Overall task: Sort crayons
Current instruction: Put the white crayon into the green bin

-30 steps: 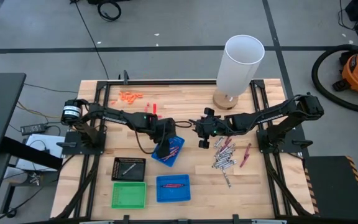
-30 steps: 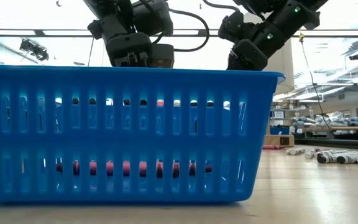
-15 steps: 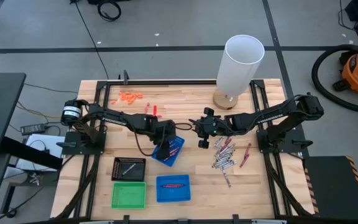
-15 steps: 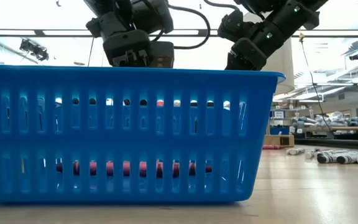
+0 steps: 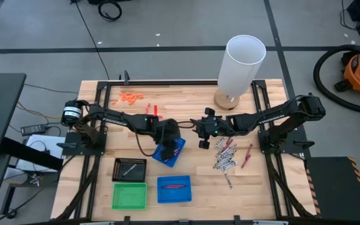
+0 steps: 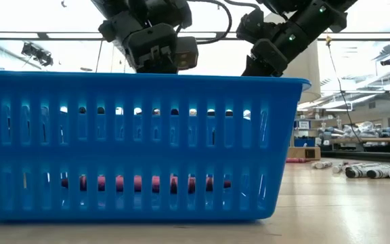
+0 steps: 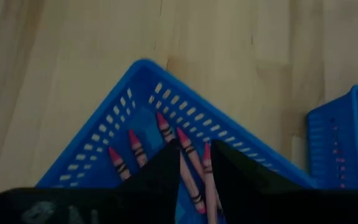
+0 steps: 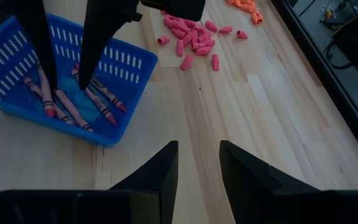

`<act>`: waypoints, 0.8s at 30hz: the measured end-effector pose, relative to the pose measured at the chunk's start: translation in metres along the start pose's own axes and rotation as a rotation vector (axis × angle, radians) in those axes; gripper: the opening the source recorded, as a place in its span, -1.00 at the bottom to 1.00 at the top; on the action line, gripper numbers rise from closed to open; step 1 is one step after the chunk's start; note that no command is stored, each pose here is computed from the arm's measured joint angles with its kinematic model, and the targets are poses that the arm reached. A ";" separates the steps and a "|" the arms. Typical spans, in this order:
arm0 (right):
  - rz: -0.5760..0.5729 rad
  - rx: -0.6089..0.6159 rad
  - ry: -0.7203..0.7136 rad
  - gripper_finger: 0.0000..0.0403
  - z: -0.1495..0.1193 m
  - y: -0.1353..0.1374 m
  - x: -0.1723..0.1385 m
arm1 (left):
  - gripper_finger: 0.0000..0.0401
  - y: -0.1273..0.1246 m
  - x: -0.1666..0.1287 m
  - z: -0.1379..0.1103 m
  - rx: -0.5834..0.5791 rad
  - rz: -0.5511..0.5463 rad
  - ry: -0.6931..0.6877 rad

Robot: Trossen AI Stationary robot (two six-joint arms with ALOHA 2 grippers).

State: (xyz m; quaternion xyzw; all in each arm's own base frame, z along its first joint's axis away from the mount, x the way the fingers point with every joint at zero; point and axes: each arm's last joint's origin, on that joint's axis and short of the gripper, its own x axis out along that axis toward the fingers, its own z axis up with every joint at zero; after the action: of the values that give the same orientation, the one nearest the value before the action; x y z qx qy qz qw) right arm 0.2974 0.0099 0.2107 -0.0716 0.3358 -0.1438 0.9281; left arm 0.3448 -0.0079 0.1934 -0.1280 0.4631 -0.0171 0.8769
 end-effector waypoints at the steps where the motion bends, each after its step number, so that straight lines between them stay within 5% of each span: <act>1: 0.000 0.007 -0.001 -0.38 0.000 0.000 0.000 | -0.50 0.000 0.000 0.001 0.001 -0.002 -0.011; 24: 0.009 0.083 -0.009 -0.38 0.001 0.003 -0.001 | -0.50 -0.004 -0.002 0.018 0.026 -0.042 -0.187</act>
State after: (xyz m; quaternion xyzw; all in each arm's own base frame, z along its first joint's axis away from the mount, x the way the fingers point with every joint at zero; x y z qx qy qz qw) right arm 0.2978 0.0132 0.2112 -0.0322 0.3258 -0.1531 0.9324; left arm 0.3589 -0.0080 0.2057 -0.1272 0.3761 -0.0297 0.9173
